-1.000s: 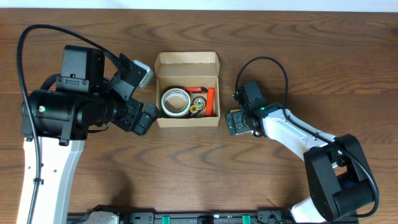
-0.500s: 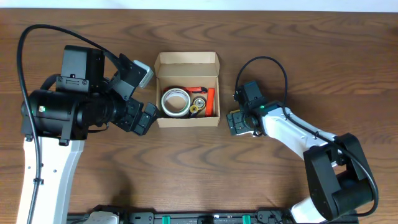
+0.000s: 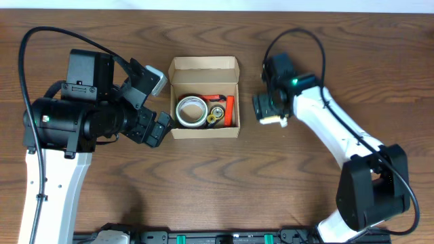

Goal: Pack container
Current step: 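Carry the notepad into the box on top and release it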

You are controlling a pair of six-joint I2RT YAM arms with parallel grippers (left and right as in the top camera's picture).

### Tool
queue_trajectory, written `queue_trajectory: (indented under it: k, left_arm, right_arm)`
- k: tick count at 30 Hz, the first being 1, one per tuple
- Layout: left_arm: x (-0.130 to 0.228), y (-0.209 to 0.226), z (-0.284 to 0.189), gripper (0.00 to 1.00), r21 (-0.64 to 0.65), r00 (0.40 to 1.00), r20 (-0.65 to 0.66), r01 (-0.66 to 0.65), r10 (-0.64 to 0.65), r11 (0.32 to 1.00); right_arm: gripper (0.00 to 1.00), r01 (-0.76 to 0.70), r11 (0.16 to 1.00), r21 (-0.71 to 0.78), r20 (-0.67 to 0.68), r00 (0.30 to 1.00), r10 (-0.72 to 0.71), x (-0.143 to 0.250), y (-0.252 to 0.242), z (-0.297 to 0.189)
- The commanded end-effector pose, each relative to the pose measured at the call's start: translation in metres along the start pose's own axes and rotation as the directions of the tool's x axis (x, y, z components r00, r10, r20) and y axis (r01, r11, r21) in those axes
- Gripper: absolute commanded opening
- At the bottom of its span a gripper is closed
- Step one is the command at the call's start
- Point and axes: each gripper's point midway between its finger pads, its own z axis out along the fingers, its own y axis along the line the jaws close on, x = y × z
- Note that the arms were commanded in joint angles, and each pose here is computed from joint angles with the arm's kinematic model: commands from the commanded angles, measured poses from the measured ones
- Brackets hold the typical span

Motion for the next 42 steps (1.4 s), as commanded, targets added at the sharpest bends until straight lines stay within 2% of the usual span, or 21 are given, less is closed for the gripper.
queue_trajectory:
  k: [1,7,11,14,19,25,35,42]
  left_arm:
    - [-0.003,0.001,-0.004,0.95,-0.008,1.0,0.01,-0.01,0.01,1.0]
    - [-0.003,0.001,-0.004,0.95,-0.008,1.0,0.01,-0.01,0.01,1.0]
    - [-0.003,0.001,-0.004,0.95,-0.008,1.0,0.01,-0.01,0.01,1.0]
    - [-0.003,0.001,-0.004,0.95,-0.008,1.0,0.01,-0.01,0.01,1.0]
    - [-0.003,0.001,-0.004,0.95,-0.008,1.0,0.01,-0.01,0.01,1.0]
    - [-0.003,0.001,-0.004,0.95,-0.008,1.0,0.01,-0.01,0.01,1.0]
    - [-0.003,0.001,-0.004,0.95,-0.008,1.0,0.01,-0.01,0.01,1.0]
    - [-0.003,0.001,-0.004,0.95,-0.009,1.0,0.01,-0.01,0.01,1.0]
  right_arm:
    - [0.81,-0.015,1.0,-0.005,0.1,0.995,0.016,-0.039,0.001,-0.038]
    - [0.81,0.023,0.996,-0.083,0.214,0.977,-0.005,-0.073,0.038,-0.092]
    - [0.8,-0.009,0.986,-0.166,0.229,0.972,0.047,-0.074,0.073,-0.1]
    - [0.79,0.018,0.981,-0.193,0.228,0.973,0.027,-0.069,0.1,-0.099]
    - [0.79,0.068,0.972,-0.226,0.187,0.982,-0.026,-0.05,0.153,-0.083]
    - [0.79,0.083,0.966,-0.244,0.15,0.988,-0.047,-0.036,0.192,-0.057]
    - [0.79,0.056,0.971,-0.231,0.101,0.994,-0.034,-0.026,0.213,-0.02]
    - [0.81,0.056,0.967,-0.248,0.118,0.993,-0.027,-0.027,0.223,-0.021]
